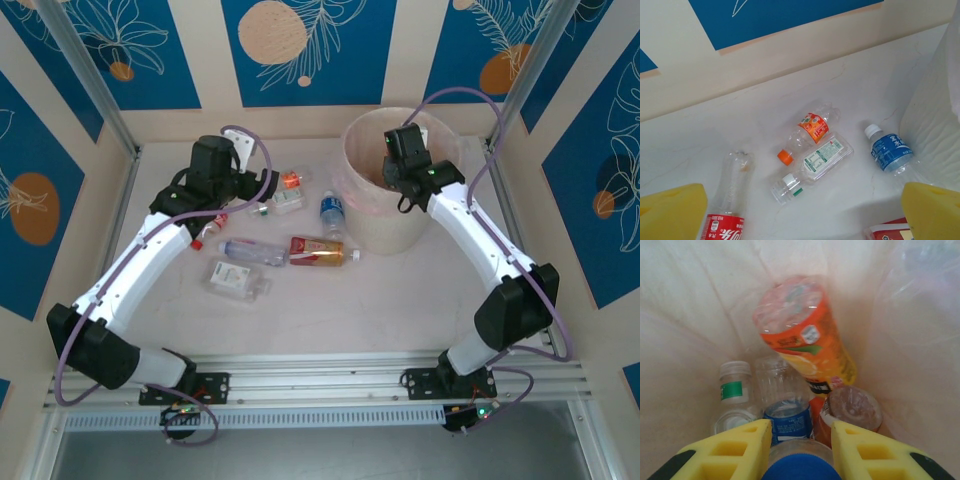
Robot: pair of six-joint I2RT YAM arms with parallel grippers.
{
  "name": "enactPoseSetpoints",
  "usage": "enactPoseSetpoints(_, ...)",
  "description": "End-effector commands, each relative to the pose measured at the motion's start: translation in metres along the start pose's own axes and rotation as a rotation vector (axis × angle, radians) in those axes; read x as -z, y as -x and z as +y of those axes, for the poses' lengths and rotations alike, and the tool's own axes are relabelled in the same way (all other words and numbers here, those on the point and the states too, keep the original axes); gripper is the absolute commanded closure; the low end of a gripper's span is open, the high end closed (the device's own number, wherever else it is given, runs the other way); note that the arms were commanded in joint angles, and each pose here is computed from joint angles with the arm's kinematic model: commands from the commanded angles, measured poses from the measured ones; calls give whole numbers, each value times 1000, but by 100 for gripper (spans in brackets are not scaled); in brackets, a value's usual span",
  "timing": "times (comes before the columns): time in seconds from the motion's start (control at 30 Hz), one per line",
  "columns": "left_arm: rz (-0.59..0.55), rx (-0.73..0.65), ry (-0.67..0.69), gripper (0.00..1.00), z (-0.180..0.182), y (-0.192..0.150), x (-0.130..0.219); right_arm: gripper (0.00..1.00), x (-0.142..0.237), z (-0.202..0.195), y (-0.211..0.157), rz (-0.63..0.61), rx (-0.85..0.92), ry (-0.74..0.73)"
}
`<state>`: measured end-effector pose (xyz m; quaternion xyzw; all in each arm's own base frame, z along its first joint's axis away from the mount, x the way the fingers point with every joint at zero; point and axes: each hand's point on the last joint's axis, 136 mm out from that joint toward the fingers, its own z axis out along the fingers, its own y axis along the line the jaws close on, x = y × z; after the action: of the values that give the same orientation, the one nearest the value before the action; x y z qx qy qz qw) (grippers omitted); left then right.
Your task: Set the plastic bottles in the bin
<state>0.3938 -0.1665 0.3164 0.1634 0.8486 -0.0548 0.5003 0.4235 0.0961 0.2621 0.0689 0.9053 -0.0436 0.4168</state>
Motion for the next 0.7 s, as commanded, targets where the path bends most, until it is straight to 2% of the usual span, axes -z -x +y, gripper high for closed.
enactPoseSetpoints(0.0, -24, 2, 14, 1, 5, 11, 6, 97, -14, -8, -31, 110, 11, -16)
enactPoseSetpoints(0.03, -22, 3, 17, 1, 6, 11, 6, 90, -15, -9, -31, 117, 12, -21)
enactPoseSetpoints(0.13, -12, 7, 27, 1, 8, 8, 5, 60, -7, -7, -22, 102, 19, -16)
enactPoseSetpoints(0.27, 2, 25, 42, 1, 12, 6, 5, 35, 18, -6, 4, 34, 17, 12)
enactPoseSetpoints(0.4, 12, 31, 40, 0, 15, 5, 3, 18, 46, -6, 29, -28, 8, 46)
enactPoseSetpoints(0.67, 62, -34, -1, 1, 17, 2, -15, 6, 93, -10, 60, -136, -11, 99)
